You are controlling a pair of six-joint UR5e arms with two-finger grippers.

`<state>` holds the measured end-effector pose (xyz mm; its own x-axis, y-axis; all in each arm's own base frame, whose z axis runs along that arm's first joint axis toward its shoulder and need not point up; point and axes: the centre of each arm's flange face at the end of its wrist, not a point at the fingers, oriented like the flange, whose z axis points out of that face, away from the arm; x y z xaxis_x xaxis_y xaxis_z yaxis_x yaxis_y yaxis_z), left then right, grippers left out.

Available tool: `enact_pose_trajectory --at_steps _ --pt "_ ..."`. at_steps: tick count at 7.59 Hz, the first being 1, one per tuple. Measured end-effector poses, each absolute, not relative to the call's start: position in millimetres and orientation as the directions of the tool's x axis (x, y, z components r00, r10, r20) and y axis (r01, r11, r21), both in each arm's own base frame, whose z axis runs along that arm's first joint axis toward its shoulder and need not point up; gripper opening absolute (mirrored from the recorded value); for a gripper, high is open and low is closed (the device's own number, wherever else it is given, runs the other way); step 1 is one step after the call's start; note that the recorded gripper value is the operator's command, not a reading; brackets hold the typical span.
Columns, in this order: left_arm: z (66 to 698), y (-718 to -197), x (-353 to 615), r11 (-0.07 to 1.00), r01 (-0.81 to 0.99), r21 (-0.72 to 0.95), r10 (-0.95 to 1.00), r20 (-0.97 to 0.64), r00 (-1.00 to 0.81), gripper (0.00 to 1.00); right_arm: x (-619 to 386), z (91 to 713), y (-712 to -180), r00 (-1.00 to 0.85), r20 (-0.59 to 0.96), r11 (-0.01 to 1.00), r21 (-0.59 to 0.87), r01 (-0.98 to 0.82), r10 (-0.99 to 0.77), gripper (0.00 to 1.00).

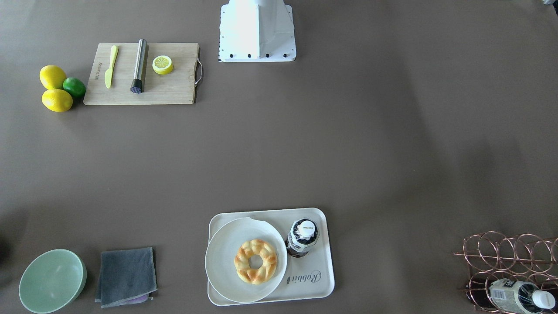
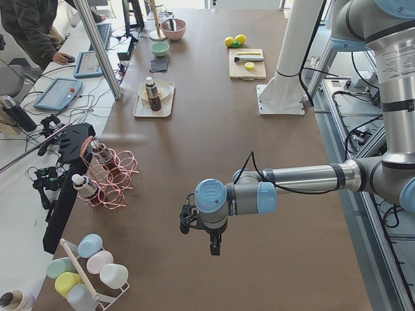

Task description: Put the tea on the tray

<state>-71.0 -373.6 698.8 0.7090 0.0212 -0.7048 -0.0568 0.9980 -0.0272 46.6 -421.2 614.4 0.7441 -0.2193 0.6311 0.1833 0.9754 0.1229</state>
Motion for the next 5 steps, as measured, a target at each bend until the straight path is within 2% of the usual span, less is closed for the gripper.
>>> enact_pose_trajectory --at_steps 5 --pt "697.1 -376.3 -71.0 0.998 -0.057 -0.02 0.026 -0.705 0.709 0.99 47.0 613.0 -422.9 0.744 0.63 0.974 0.129 0.185 -0.224 1.0"
